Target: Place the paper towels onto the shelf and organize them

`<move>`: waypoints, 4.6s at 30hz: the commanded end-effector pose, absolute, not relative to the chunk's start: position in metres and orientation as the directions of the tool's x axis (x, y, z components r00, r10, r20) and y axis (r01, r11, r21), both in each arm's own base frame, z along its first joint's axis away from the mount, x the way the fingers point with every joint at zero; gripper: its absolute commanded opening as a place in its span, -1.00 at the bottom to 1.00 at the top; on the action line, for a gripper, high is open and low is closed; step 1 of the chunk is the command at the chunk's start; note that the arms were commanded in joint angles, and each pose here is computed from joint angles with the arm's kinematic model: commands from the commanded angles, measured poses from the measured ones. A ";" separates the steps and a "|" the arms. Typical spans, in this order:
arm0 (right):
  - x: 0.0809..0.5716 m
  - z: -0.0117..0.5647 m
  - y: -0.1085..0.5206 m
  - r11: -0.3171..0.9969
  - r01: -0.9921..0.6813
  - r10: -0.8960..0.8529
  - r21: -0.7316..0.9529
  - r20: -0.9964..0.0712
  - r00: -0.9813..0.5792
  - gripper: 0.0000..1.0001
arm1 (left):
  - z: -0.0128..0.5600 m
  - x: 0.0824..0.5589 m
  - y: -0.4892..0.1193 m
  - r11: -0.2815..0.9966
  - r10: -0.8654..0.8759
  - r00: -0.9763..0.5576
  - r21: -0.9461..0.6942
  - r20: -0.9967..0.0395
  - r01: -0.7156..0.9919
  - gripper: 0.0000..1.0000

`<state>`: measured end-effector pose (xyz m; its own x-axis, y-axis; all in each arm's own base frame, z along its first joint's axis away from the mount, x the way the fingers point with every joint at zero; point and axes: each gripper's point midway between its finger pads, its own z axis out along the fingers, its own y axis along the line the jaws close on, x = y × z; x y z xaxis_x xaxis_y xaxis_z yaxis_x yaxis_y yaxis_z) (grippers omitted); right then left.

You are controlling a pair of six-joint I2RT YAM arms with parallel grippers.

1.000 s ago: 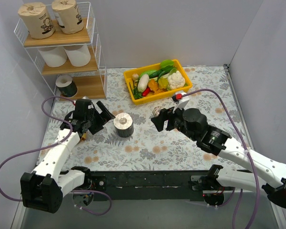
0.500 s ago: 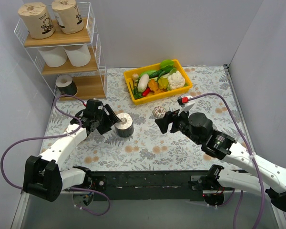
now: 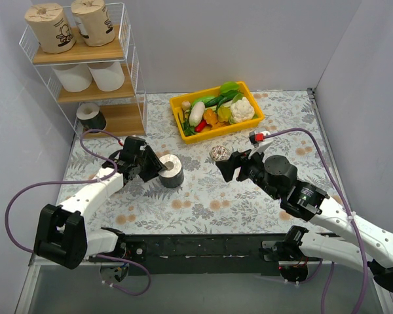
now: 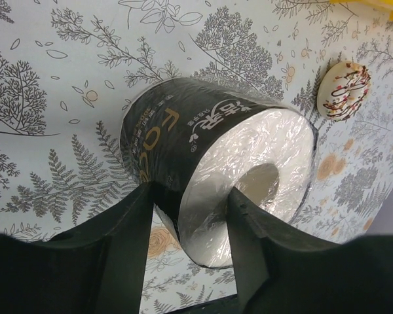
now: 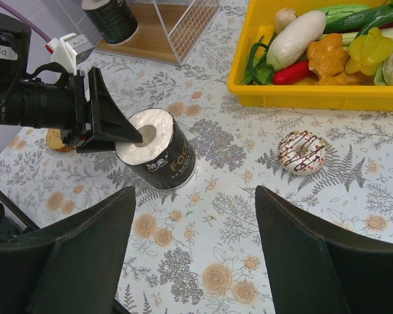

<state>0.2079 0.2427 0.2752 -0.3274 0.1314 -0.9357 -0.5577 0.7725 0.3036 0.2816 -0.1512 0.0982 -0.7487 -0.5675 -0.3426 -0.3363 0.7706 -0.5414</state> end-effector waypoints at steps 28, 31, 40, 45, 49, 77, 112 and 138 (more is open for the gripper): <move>0.189 0.313 0.207 0.750 -0.567 0.245 0.341 -0.939 -0.242 0.61 | 0.185 0.367 0.040 0.488 -0.870 -0.261 -0.656 -0.418 -0.576 -0.54; 0.188 0.318 0.202 0.751 -0.562 0.260 0.347 -0.937 -0.231 0.61 | 0.196 0.387 0.050 0.444 -0.891 -0.191 -0.705 -0.412 -0.554 -0.51; 0.178 0.333 0.194 0.728 -0.578 0.290 0.370 -0.929 -0.230 0.61 | 0.199 0.441 0.069 0.363 -0.922 -0.089 -0.760 -0.377 -0.539 -0.47; 0.180 0.333 0.188 0.757 -0.555 0.261 0.346 -0.938 -0.230 0.60 | 0.189 0.465 0.072 0.320 -0.938 -0.071 -0.774 -0.338 -0.547 -0.47; 0.181 0.339 0.188 0.758 -0.561 0.263 0.334 -0.942 -0.206 0.61 | 0.186 0.482 0.072 0.314 -0.937 -0.046 -0.778 -0.346 -0.545 -0.47; 0.186 0.343 0.195 0.756 -0.582 0.247 0.299 -0.954 -0.170 0.64 | 0.176 0.537 0.065 0.250 -0.936 0.082 -0.810 -0.343 -0.530 0.20; 0.155 0.347 0.127 0.811 -0.421 0.296 0.407 -0.905 -0.306 0.97 | 0.325 0.360 -0.096 0.682 -0.655 -0.424 -0.731 -0.626 0.025 0.96; 0.137 0.375 0.135 0.705 -0.548 0.363 0.451 -0.892 -0.268 0.97 | 0.377 0.167 -0.249 0.329 -0.295 -0.473 -0.553 -0.830 0.766 0.96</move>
